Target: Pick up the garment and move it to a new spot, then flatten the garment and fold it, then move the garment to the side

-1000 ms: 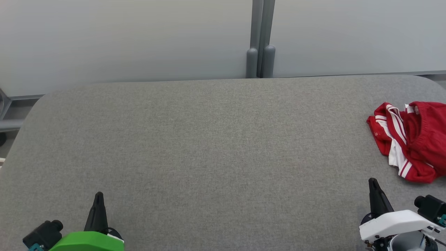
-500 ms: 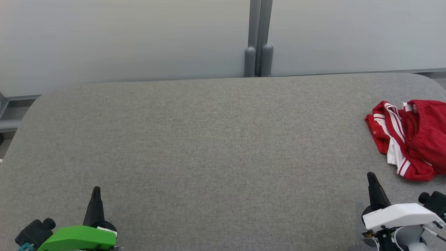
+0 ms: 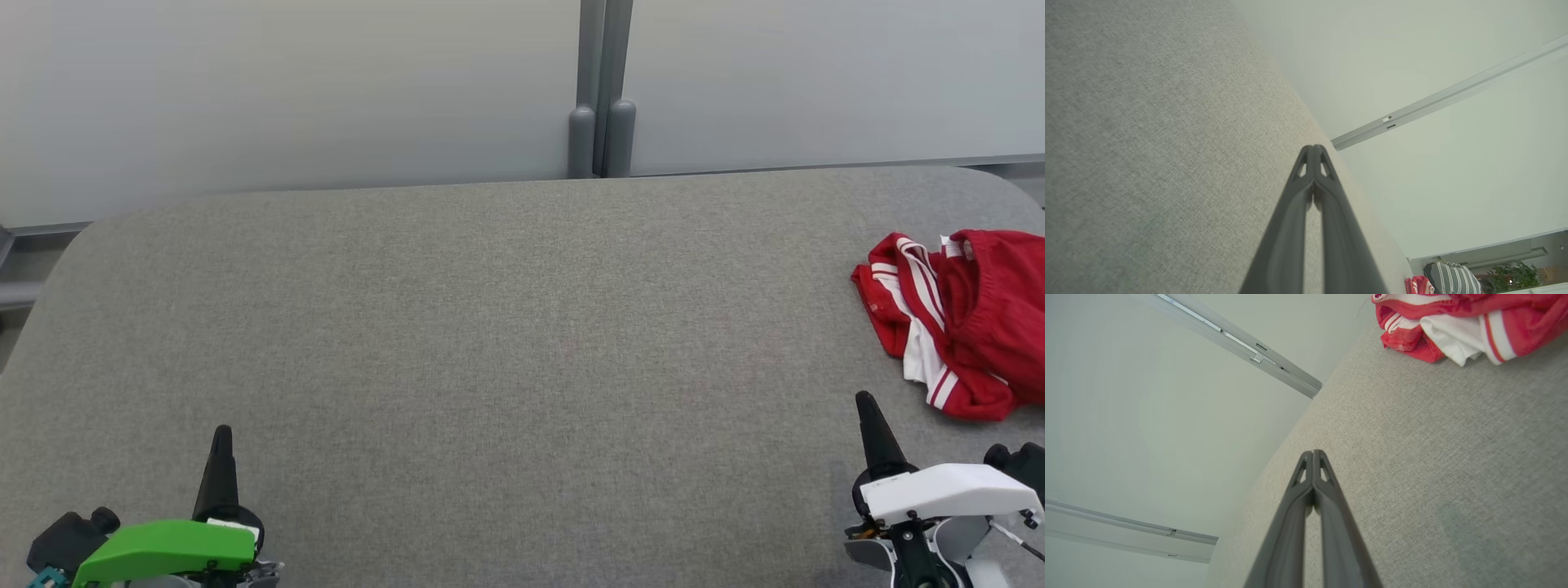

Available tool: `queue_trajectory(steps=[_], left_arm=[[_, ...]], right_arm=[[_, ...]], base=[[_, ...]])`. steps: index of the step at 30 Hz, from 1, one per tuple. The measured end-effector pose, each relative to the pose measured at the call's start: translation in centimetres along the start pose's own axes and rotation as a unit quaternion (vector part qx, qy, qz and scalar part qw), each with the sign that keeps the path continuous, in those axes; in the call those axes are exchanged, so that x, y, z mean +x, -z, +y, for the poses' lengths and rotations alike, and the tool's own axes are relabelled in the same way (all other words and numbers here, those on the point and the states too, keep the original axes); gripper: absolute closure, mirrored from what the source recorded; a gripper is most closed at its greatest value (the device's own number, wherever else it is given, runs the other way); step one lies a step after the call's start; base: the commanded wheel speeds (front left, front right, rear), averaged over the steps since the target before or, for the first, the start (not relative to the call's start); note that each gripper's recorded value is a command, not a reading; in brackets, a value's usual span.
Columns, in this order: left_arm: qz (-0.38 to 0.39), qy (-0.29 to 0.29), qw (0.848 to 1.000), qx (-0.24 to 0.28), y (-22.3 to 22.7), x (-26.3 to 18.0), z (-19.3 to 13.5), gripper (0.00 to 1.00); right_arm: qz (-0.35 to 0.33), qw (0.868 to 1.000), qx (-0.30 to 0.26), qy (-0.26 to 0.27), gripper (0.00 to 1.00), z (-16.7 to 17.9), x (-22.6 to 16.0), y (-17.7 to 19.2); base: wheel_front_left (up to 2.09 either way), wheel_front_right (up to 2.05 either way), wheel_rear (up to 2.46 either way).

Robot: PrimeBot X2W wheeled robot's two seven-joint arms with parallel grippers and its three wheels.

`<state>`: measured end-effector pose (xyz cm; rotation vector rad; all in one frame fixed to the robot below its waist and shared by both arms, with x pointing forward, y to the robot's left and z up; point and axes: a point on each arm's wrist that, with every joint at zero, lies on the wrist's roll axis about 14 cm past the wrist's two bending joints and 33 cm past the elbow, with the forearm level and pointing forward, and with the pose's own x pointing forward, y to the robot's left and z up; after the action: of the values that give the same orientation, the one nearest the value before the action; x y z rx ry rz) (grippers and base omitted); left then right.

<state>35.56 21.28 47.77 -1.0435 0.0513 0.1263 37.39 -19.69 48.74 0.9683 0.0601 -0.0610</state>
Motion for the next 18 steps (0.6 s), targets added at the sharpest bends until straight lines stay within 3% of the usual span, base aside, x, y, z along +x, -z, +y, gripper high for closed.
queue_trajectory(steps=[18], left_arm=[[0.002,0.014,0.996,-0.089,-0.3,0.77,-1.02,1.0]], right_arm=[[0.003,0.995,0.102,-0.008,1.0,0.53,0.45,-0.3]], base=[[0.0,0.0,0.0]])
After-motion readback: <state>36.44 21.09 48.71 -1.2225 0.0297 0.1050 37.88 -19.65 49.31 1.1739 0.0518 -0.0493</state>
